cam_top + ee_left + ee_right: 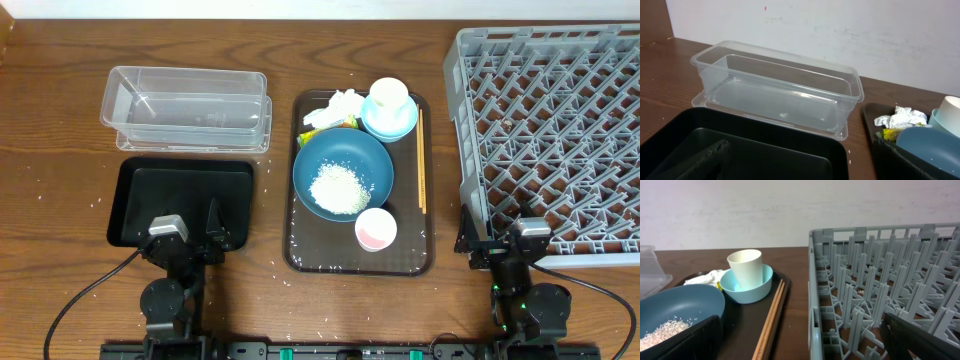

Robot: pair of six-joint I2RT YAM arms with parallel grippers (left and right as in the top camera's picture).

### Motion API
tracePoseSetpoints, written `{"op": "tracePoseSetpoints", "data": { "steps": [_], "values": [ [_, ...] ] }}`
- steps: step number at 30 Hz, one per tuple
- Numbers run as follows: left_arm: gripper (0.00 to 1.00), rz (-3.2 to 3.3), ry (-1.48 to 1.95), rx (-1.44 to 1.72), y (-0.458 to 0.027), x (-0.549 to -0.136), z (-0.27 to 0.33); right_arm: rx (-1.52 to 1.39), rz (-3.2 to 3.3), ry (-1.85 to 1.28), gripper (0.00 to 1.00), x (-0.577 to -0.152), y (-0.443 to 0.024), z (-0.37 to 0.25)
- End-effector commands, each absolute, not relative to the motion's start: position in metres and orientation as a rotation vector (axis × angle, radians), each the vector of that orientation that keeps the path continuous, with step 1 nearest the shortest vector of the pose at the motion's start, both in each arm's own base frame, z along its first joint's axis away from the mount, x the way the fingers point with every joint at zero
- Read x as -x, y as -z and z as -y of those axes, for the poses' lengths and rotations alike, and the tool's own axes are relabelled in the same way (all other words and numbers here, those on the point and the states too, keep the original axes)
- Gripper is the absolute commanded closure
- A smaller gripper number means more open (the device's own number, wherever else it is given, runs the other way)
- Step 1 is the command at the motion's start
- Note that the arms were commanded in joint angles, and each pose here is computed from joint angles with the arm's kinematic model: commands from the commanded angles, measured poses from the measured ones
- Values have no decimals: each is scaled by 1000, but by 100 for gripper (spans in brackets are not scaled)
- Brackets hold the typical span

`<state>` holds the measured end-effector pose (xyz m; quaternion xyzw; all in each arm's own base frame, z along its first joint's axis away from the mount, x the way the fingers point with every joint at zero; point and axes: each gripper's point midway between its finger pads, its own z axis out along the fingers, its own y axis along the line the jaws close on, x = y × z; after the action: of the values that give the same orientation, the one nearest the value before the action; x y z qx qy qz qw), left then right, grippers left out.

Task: Sort waste into correct bins and load items into the dishwasher rack

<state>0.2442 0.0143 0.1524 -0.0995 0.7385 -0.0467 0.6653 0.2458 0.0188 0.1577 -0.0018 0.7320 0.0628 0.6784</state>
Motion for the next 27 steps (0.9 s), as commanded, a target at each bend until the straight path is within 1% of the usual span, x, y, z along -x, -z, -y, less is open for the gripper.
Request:
{"op": "tracePoseSetpoints", "data": {
  "steps": [1,14,18,22,27],
  "values": [
    [8,-1714,81,268,-135,-243,-21,21,-1649,-133,1,-246,-156,-20],
    [8,-1714,81,268,-135,-243,-21,21,-1650,-133,1,-246,-156,-20],
    [8,-1714,81,268,-135,-243,-21,-36,-1640,-28,1,-247,-158,-2],
    [8,-1714,81,268,-135,-243,-21,-42,-1647,-21,1,-247,-156,-1],
    [8,-1714,81,268,-135,-243,-21,-41,-1636,-180,1,-246,-160,-19]
  ]
}}
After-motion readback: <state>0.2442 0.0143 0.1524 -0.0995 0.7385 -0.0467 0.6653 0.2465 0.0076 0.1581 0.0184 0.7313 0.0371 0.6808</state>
